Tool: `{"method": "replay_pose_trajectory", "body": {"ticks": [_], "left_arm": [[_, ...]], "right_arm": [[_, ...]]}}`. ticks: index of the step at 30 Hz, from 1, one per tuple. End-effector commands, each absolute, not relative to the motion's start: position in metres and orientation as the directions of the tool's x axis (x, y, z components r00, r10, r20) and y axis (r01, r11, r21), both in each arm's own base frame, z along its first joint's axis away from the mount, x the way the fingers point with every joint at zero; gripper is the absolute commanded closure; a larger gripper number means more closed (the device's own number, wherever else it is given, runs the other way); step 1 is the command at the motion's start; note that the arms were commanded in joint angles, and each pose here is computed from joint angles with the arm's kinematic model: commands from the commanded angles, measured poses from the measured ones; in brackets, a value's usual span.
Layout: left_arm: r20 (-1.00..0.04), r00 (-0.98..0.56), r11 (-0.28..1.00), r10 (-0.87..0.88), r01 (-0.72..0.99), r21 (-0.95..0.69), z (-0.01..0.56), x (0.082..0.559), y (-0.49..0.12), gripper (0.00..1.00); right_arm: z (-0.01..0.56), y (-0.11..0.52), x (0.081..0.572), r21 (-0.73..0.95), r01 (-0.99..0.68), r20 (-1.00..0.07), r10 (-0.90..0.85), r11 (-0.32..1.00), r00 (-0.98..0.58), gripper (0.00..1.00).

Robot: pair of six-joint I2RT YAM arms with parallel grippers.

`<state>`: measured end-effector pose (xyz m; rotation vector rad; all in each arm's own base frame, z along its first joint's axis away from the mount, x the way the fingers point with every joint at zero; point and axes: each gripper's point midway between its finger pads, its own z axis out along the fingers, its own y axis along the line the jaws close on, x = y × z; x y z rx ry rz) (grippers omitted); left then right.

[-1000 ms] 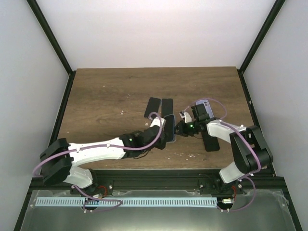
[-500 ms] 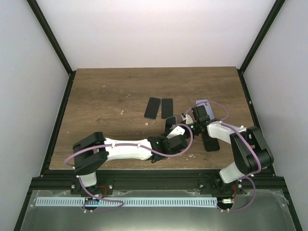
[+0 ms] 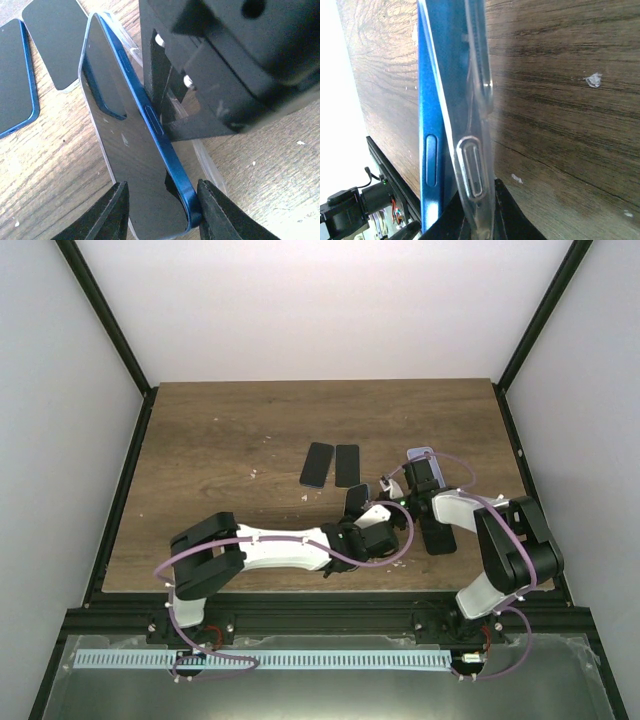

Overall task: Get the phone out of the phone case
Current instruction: Remove the phone case from the phone.

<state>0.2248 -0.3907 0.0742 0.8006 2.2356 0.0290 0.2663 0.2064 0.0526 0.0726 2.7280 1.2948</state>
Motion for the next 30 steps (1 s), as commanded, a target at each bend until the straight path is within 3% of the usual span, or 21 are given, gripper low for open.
{"method": "replay_pose_trajectory", "body": {"ticks": [1,7,10,16,20,30], "left_arm": [[-0.612,-0.515,0.785,0.601,0.525,0.33,0.067,0.234,-0.385,0.61],[-0.598,-0.499,0.773,0.627,0.492,0.4,0.069,0.243,-0.378,0.65],[-0.58,-0.471,0.744,0.664,0.486,0.458,0.072,0.246,-0.373,0.6],[-0.443,-0.364,0.571,0.82,0.458,0.681,0.076,0.25,-0.353,0.59],[-0.425,-0.333,0.538,0.842,0.453,0.71,0.078,0.25,-0.346,0.67],[-0.533,-0.328,0.626,0.78,0.379,0.682,0.106,0.256,-0.347,0.97]], "right_arm": [[0.07,0.216,0.266,0.828,-0.046,-0.097,0.062,0.559,-0.993,0.99],[0.07,0.218,0.264,0.839,-0.041,-0.081,0.05,0.543,-0.995,0.99],[0.072,0.219,0.264,0.849,-0.037,-0.074,0.049,0.527,-0.996,0.99],[0.08,0.223,0.258,0.881,-0.039,-0.056,0.021,0.471,-0.998,0.99],[0.084,0.224,0.258,0.888,-0.054,-0.067,0.012,0.457,-0.998,0.99],[0.084,0.222,0.26,0.874,-0.085,-0.107,0.019,0.478,-0.994,0.99]]}}
